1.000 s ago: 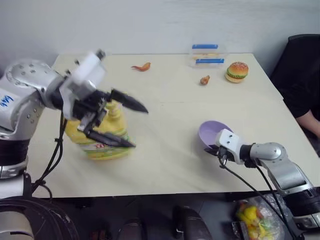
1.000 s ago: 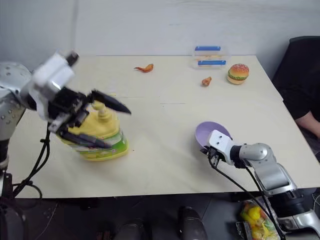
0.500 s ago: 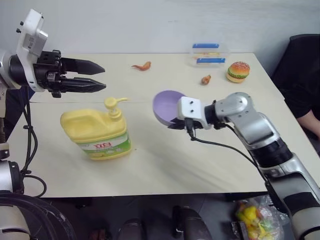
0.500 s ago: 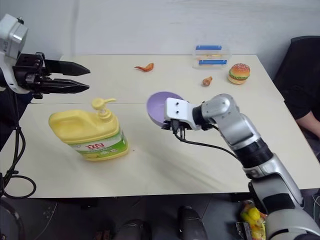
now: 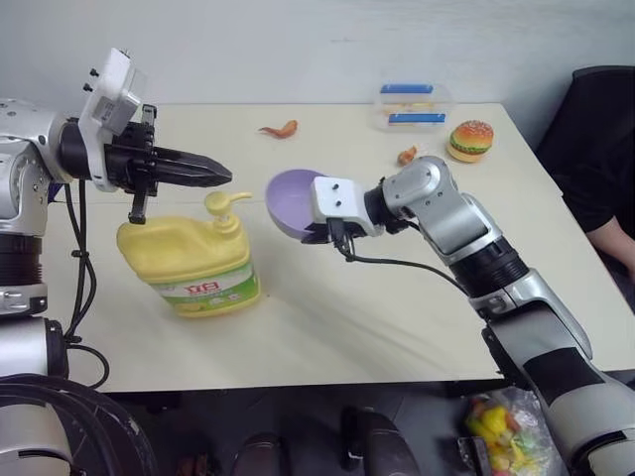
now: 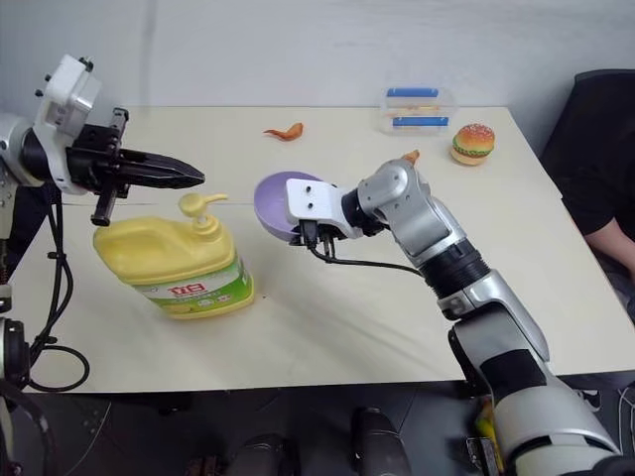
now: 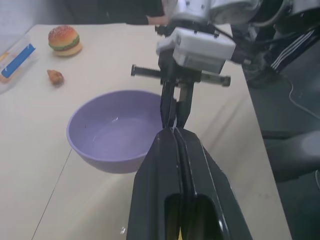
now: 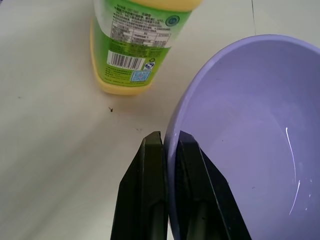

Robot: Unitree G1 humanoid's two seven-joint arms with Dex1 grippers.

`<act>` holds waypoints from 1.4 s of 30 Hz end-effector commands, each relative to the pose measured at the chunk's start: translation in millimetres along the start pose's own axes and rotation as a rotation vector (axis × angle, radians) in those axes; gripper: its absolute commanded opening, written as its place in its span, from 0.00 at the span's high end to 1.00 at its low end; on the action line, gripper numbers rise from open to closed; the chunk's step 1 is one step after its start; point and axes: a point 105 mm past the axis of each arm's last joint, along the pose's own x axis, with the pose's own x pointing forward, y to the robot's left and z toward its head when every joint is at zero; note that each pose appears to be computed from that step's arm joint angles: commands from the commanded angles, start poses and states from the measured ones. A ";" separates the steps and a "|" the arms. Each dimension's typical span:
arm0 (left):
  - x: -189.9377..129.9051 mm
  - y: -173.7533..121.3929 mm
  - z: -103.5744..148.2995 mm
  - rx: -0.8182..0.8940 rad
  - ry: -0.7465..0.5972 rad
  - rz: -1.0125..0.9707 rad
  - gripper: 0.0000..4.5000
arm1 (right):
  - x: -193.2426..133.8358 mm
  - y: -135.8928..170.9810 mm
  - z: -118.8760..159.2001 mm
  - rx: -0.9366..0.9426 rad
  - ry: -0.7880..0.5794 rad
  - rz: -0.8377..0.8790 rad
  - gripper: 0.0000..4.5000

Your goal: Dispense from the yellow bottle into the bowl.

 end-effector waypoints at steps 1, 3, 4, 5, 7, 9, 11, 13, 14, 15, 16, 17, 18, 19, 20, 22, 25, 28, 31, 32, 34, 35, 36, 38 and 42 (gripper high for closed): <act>-1.0 -3.6 0.7 0.041 0.025 -0.008 1.00 | -13.8 -3.6 32.7 -0.104 -0.050 0.006 1.00; -0.9 -5.2 1.1 0.044 0.018 -0.013 1.00 | -17.2 -0.2 37.9 -0.123 -0.048 0.027 1.00; -1.1 -5.8 2.2 0.043 0.009 -0.015 1.00 | -18.7 1.4 39.4 -0.135 -0.044 0.036 1.00; -1.2 -6.3 3.2 0.042 0.002 -0.017 1.00 | -20.2 2.9 40.9 -0.144 -0.040 0.044 1.00; -1.2 -7.3 3.0 0.044 0.003 -0.020 1.00 | -23.1 4.9 45.3 -0.152 -0.042 0.056 1.00; -0.3 -8.7 -1.1 0.051 0.023 -0.024 1.00 | -25.6 4.6 49.3 -0.159 -0.045 0.060 1.00; 1.2 -9.7 -4.6 0.052 0.034 -0.027 1.00 | -27.6 2.7 51.2 -0.167 -0.042 0.055 1.00; 3.4 -10.2 -9.1 0.053 0.051 -0.030 1.00 | -28.9 0.6 52.8 -0.167 -0.042 0.049 1.00; 4.6 -10.0 -11.5 0.054 0.061 -0.028 1.00 | -29.3 0.2 53.3 -0.168 -0.042 0.049 1.00; 5.9 -9.4 -14.6 0.056 0.074 -0.025 1.00 | -29.5 0.2 53.5 -0.171 -0.041 0.050 1.00; 7.7 -8.7 -20.0 0.061 0.099 -0.021 1.00 | -30.1 0.8 54.1 -0.178 -0.040 0.054 1.00; 9.2 -8.3 -24.9 0.064 0.119 -0.020 1.00 | -30.8 1.3 55.0 -0.183 -0.040 0.058 1.00; 10.6 -7.7 -29.2 0.063 0.134 -0.017 1.00 | -31.3 1.9 56.3 -0.187 -0.041 0.062 1.00; 12.0 -6.8 -32.2 0.063 0.141 -0.012 1.00 | -31.9 2.4 57.8 -0.190 -0.044 0.066 1.00; 13.4 -6.2 -34.0 0.062 0.140 -0.010 1.00 | -32.3 3.1 59.3 -0.194 -0.047 0.069 1.00; 16.0 -6.0 -37.4 0.059 0.138 -0.010 1.00 | -32.6 5.2 62.1 -0.203 -0.052 0.078 1.00; 19.5 -8.2 -45.2 0.044 0.145 -0.020 1.00 | -32.8 9.6 64.8 -0.220 -0.053 0.092 1.00; 21.3 -10.1 -48.7 0.021 0.137 -0.026 1.00 | -33.1 10.8 65.4 -0.223 -0.052 0.093 1.00; 22.7 -11.5 -52.2 0.000 0.131 -0.025 1.00 | -33.4 11.1 65.3 -0.225 -0.049 0.092 1.00; 22.9 -12.2 -53.6 -0.006 0.131 -0.025 1.00 | -33.3 11.2 65.2 -0.226 -0.048 0.092 1.00; 23.3 -14.4 -58.0 -0.028 0.133 -0.026 1.00 | -33.2 11.5 65.3 -0.226 -0.048 0.093 1.00; 23.5 -15.2 -59.4 -0.034 0.134 -0.027 1.00 | -33.2 11.5 65.3 -0.226 -0.048 0.094 1.00; 23.7 -17.4 -62.9 -0.041 0.142 -0.032 1.00 | -33.0 11.4 65.6 -0.227 -0.049 0.094 1.00; 24.0 -21.4 -69.5 -0.051 0.157 -0.041 1.00 | -32.6 10.8 66.5 -0.228 -0.050 0.092 1.00; 24.5 -23.2 -71.7 -0.074 0.148 -0.043 1.00 | -31.4 8.4 67.1 -0.224 -0.050 0.085 1.00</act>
